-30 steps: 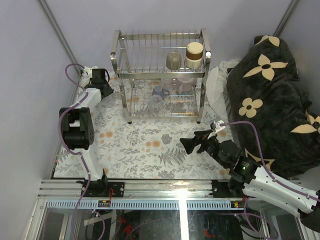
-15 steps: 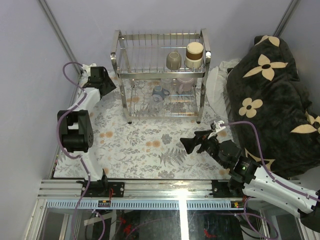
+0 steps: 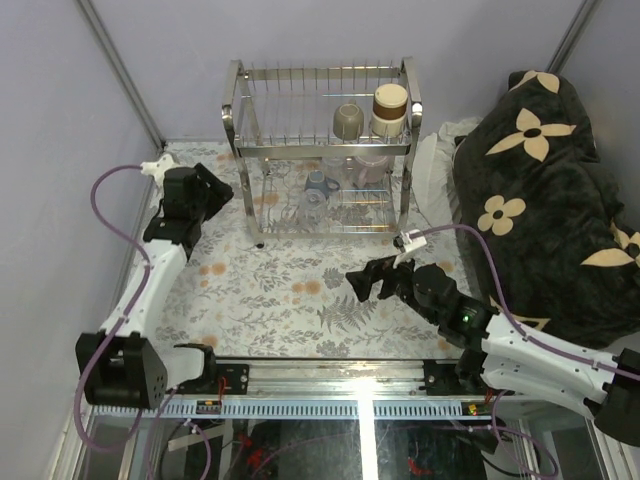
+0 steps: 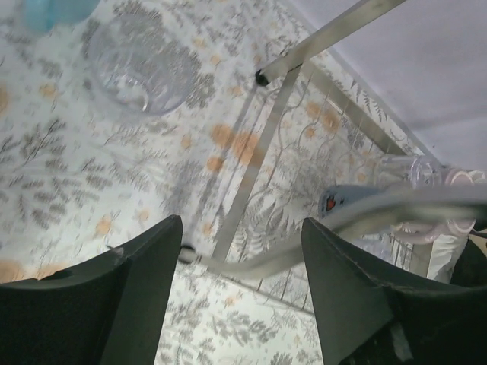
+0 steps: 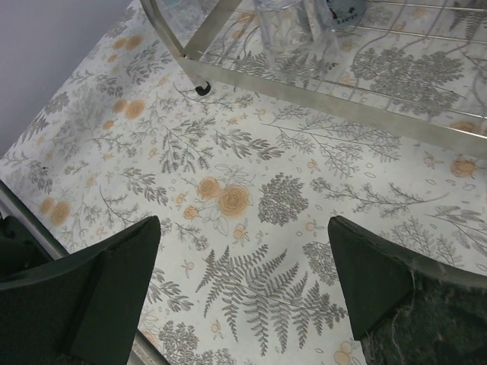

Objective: Unload the cups from the dish rack
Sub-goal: Unload the cup from the dish rack.

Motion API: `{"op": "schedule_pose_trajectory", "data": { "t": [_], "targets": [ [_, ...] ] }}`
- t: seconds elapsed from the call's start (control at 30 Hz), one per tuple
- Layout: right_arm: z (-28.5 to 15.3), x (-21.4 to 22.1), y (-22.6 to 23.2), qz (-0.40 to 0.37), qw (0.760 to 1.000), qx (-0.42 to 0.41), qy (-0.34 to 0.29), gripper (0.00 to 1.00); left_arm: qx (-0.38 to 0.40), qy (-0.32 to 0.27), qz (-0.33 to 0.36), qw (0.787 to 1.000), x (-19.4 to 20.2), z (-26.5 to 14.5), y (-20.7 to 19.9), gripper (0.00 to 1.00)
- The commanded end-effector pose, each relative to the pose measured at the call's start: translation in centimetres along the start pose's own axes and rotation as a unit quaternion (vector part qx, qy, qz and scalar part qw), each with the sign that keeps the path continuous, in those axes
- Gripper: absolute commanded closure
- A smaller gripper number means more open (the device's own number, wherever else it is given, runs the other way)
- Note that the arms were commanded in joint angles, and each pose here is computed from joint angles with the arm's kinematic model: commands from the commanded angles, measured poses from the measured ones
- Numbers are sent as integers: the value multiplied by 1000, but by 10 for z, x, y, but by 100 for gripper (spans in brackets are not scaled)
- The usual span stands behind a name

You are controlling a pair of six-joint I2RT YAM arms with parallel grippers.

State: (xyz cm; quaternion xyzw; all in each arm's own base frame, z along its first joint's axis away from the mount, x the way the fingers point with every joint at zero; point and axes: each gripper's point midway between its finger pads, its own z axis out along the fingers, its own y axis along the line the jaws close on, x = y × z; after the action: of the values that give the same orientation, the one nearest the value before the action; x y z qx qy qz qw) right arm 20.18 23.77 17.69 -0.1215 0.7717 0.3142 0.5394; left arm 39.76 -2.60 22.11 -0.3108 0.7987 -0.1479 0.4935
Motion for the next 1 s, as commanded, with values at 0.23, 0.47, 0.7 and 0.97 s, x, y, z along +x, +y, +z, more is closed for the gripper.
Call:
{"op": "schedule_pose_trajectory", "data": {
  "t": [0.23, 0.47, 0.7, 0.97],
  "targets": [
    [34, -42, 50, 29, 998, -57, -17, 2, -12, -15, -39, 999, 10, -68, 24, 31],
    [79, -53, 51, -5, 1000, -12, -13, 1, 19, 7, -59, 998, 36, -87, 31, 31],
    [132, -60, 45, -39, 998, 48, -25, 0, 45, 15, -68, 997, 57, -100, 39, 32],
    [190, -54, 24, -66, 988, 133, -53, 1, 66, 18, -62, 996, 70, -108, 44, 32]
  ]
}}
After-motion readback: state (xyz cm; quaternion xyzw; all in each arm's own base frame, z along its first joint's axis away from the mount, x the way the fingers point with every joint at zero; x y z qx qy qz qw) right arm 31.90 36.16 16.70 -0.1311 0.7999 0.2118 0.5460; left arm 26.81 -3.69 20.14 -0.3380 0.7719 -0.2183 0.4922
